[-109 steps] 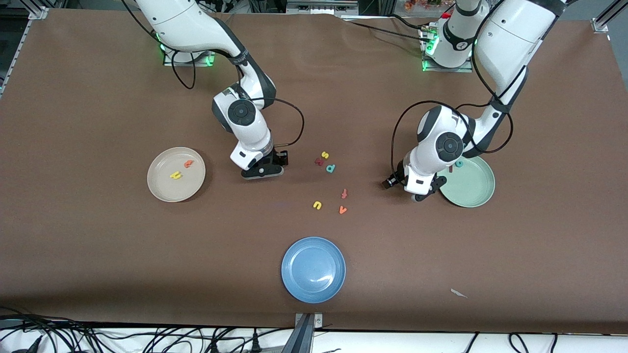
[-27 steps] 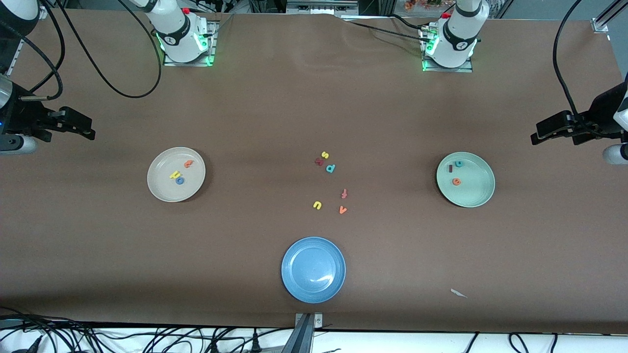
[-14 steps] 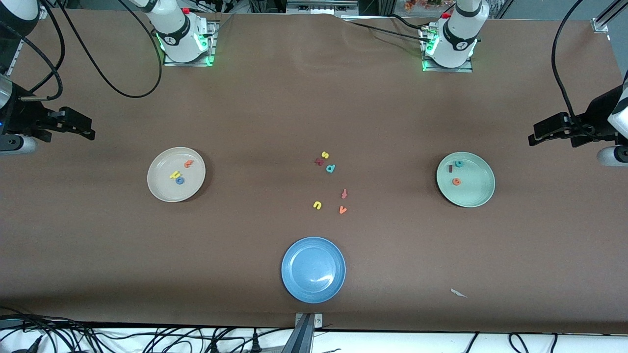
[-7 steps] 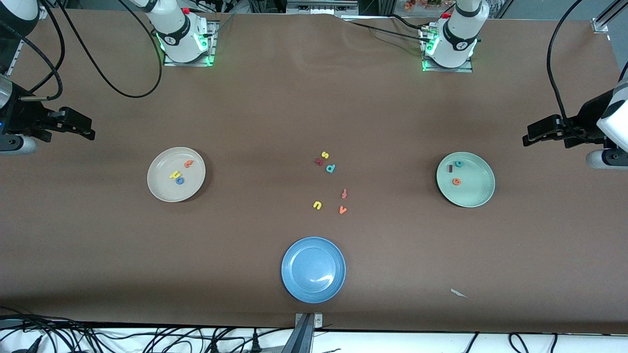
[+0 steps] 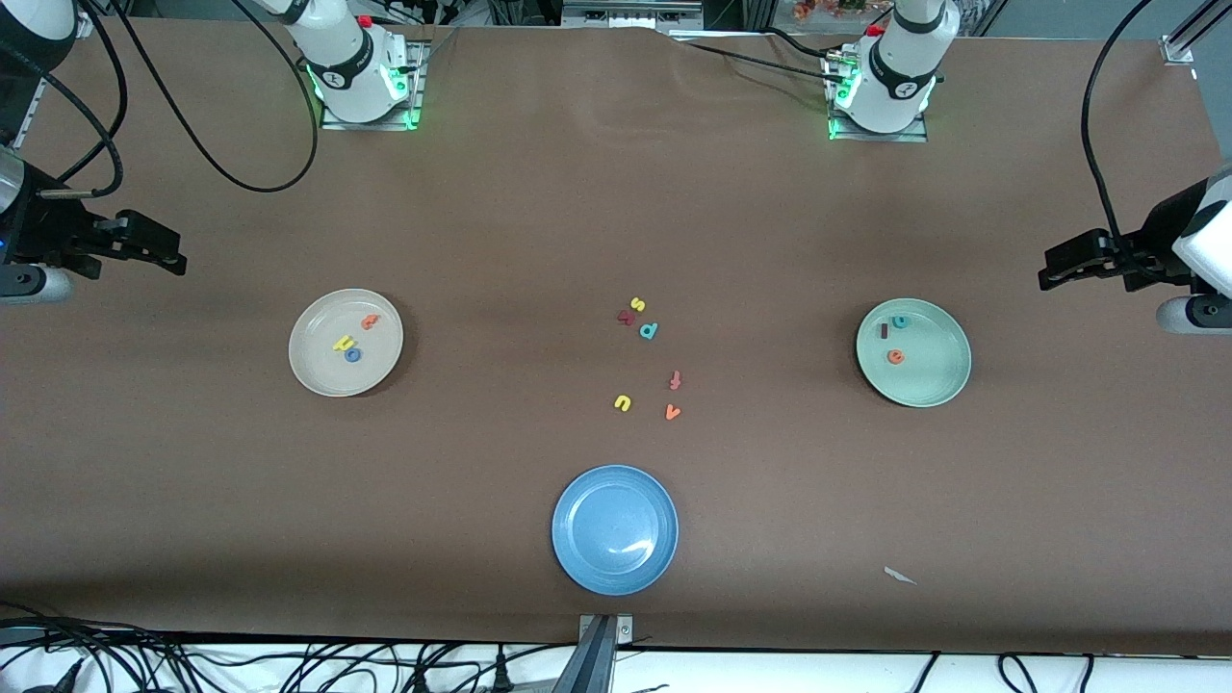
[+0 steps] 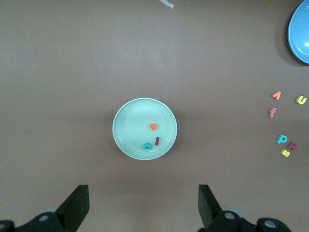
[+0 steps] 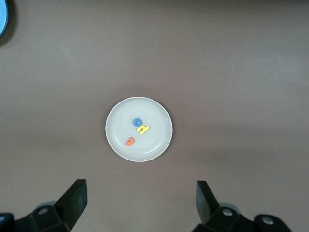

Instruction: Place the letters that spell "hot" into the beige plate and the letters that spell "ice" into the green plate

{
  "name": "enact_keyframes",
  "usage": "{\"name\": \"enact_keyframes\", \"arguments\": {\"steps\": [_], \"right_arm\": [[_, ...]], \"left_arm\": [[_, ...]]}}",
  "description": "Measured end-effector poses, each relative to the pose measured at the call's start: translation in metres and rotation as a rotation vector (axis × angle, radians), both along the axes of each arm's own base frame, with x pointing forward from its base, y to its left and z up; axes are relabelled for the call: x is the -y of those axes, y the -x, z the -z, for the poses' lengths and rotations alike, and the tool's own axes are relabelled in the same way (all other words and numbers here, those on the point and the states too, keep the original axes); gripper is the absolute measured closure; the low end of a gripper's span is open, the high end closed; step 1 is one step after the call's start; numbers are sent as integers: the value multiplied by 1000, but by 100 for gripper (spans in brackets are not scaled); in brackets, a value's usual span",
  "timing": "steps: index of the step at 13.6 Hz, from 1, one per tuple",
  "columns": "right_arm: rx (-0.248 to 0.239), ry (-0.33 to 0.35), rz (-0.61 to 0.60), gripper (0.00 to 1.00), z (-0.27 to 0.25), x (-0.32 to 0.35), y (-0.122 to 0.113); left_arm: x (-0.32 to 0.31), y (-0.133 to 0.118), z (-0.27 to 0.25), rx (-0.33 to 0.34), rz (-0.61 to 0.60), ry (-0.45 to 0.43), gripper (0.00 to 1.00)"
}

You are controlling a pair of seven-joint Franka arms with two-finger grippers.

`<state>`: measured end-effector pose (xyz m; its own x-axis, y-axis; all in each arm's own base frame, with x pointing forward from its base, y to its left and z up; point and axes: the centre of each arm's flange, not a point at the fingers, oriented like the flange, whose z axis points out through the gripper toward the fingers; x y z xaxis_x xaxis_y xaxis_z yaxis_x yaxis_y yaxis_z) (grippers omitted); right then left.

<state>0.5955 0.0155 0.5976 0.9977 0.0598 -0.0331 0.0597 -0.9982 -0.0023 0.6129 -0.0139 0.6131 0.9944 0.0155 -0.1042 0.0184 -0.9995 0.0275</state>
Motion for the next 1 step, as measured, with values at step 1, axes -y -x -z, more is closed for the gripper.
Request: {"name": "enact_keyframes", "arguments": {"steps": [1], "right_arm": [[0, 0, 0, 0, 0, 0, 0]], "left_arm": [[0, 0, 0, 0, 0, -3, 0]]}}
